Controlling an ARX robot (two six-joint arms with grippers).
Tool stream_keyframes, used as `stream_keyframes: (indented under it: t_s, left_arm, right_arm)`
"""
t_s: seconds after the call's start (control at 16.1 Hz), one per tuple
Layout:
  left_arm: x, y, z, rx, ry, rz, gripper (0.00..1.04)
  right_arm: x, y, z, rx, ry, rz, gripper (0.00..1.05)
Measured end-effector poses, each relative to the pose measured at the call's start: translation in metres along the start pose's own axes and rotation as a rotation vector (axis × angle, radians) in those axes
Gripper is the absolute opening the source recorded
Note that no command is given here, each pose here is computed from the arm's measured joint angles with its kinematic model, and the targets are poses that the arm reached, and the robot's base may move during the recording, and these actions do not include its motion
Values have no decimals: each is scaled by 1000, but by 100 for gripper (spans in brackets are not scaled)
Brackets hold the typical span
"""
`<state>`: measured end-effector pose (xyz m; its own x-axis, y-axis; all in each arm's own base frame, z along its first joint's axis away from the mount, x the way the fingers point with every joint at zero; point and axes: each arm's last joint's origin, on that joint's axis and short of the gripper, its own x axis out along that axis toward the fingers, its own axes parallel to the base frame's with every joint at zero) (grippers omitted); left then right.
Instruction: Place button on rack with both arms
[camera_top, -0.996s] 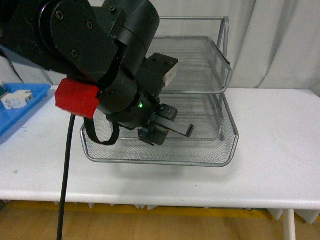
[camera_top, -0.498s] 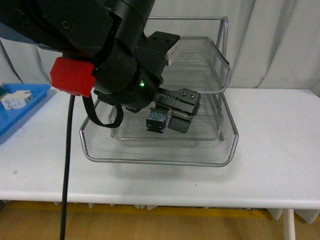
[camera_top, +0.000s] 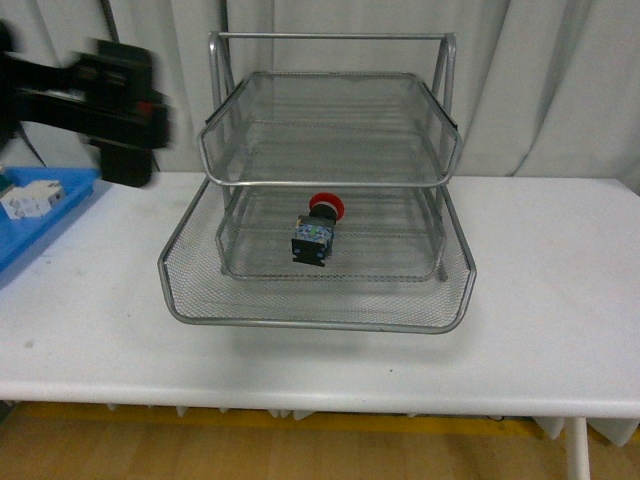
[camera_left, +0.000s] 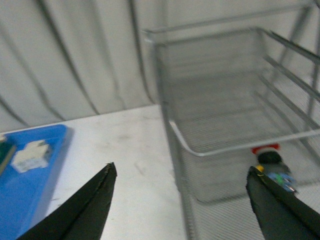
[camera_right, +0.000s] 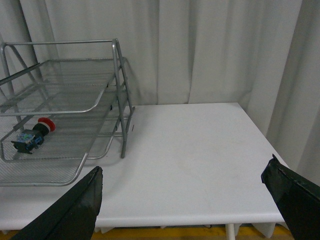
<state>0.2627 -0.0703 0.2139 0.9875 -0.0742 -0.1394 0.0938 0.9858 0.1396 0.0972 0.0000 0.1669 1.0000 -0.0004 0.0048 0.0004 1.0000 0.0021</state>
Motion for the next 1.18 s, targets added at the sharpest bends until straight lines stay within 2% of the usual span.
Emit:
stream_keyframes:
  t_s: [0.12, 0.19, 0.31, 0.44, 0.5, 1.18]
  left_arm:
    - [-50, 44, -21, -114, -125, 109, 56]
    - [-71, 57, -33, -124, -144, 105, 43]
    - [-95, 55, -62, -139, -157, 96, 21]
    - [-111, 49, -84, -147, -57, 72, 2]
    - [-117, 51, -75, -143, -128, 89, 2]
    - [-142, 50, -73, -143, -142, 86, 2]
  right_arm:
    - [0, 0, 0, 0, 0, 0, 98]
    - [0, 0, 0, 0, 0, 0, 98]
    - [0, 0, 0, 0, 0, 0, 98]
    - [0, 0, 0, 0, 2, -1, 98]
    - [0, 0, 0, 0, 0, 0, 98]
    - [0, 0, 0, 0, 0, 0, 98]
